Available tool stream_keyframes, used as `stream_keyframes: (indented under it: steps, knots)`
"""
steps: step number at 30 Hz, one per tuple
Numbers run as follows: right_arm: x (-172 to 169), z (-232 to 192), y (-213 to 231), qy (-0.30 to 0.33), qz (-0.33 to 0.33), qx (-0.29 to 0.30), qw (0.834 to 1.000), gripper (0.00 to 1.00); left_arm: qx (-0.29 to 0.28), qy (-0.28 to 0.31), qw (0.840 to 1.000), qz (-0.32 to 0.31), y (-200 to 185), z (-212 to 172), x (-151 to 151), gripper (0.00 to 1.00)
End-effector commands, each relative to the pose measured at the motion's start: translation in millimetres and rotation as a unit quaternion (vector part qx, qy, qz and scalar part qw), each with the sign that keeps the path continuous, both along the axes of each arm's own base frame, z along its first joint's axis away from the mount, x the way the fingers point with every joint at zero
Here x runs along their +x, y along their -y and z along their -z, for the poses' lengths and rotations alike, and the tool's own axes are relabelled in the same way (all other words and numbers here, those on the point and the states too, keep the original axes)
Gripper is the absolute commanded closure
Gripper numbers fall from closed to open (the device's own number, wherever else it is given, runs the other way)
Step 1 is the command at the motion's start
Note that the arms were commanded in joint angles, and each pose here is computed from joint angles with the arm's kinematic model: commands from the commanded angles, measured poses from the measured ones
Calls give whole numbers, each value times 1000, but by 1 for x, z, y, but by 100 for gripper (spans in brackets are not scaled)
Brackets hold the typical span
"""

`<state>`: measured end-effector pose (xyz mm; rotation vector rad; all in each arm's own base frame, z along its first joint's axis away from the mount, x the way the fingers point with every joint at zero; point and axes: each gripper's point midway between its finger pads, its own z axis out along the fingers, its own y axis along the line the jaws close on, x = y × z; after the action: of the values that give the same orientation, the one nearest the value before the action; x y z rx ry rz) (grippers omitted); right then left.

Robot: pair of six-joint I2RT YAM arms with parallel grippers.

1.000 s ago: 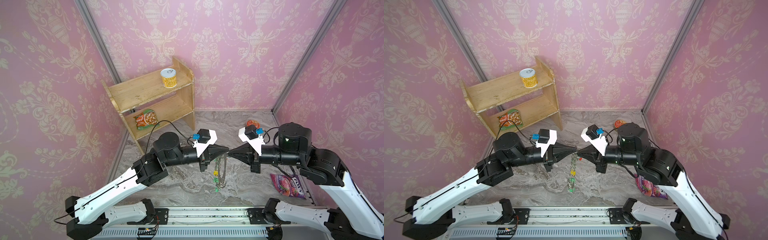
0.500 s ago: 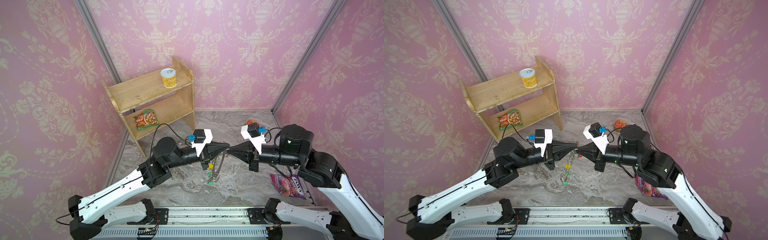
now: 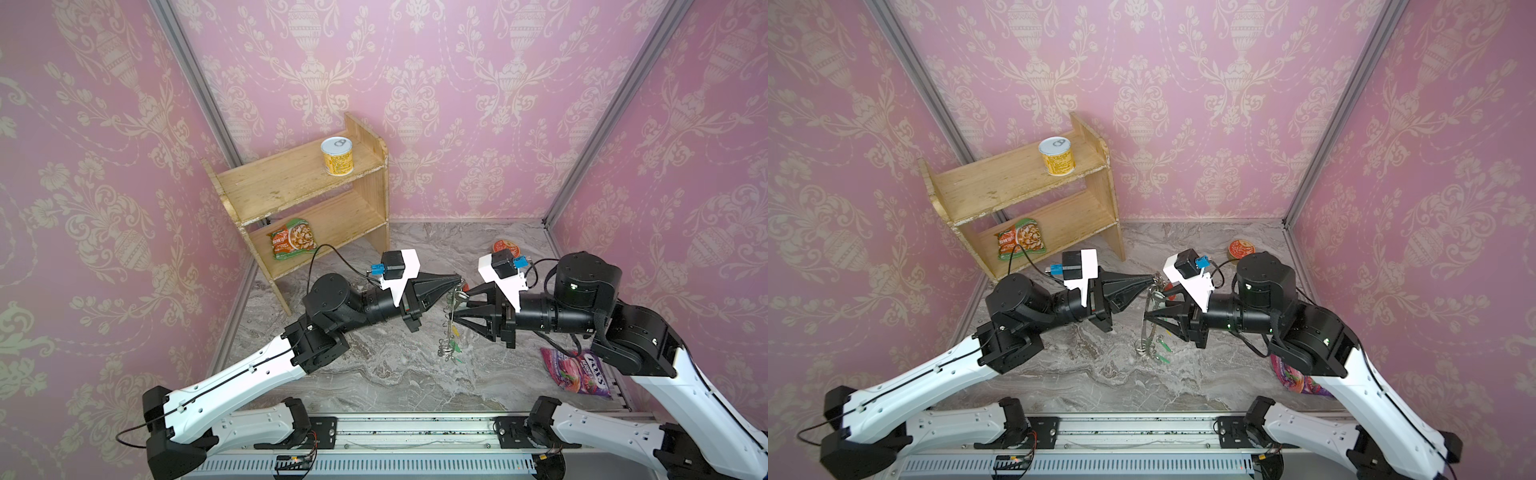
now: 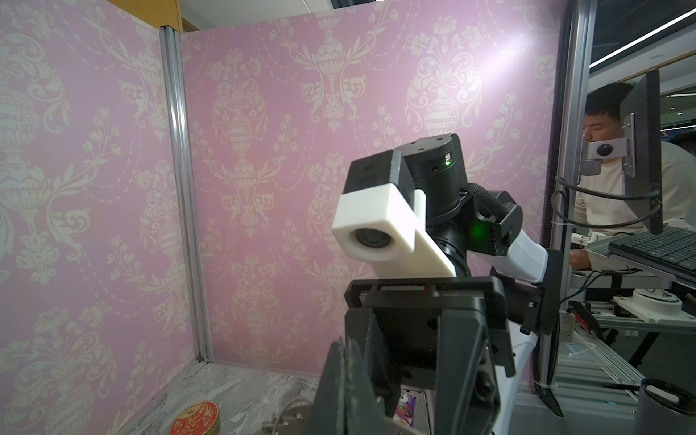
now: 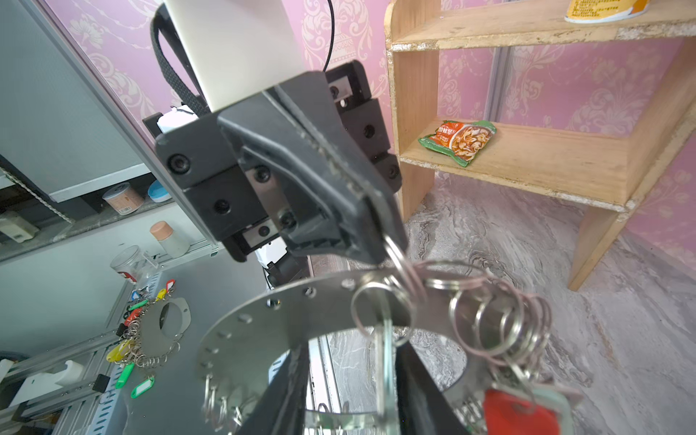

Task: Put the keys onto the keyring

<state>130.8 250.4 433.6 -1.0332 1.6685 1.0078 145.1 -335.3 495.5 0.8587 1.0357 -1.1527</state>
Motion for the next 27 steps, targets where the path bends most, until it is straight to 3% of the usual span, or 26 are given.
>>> stream_keyframes:
  steps: [1,8,13,17,24,27]
  knots:
    - [-5,-3,12,16,13,-12,1000,56,-39,14,999,-2,-11,-24,-2,100]
    - [-7,-11,34,50,42,-35,997,47,-22,9,1000,18,-8,-18,-5,100]
    - [-7,-21,35,68,41,-29,996,46,-8,2,999,41,-2,-13,-9,100]
    - [-5,-28,31,84,36,-19,996,54,-1,-2,998,58,0,-13,-13,100]
    - [-2,-32,25,96,32,-7,995,74,0,-2,997,73,0,-17,-19,100]
    - [-1,-31,23,96,32,-5,995,77,0,-1,997,77,0,-17,-20,100]
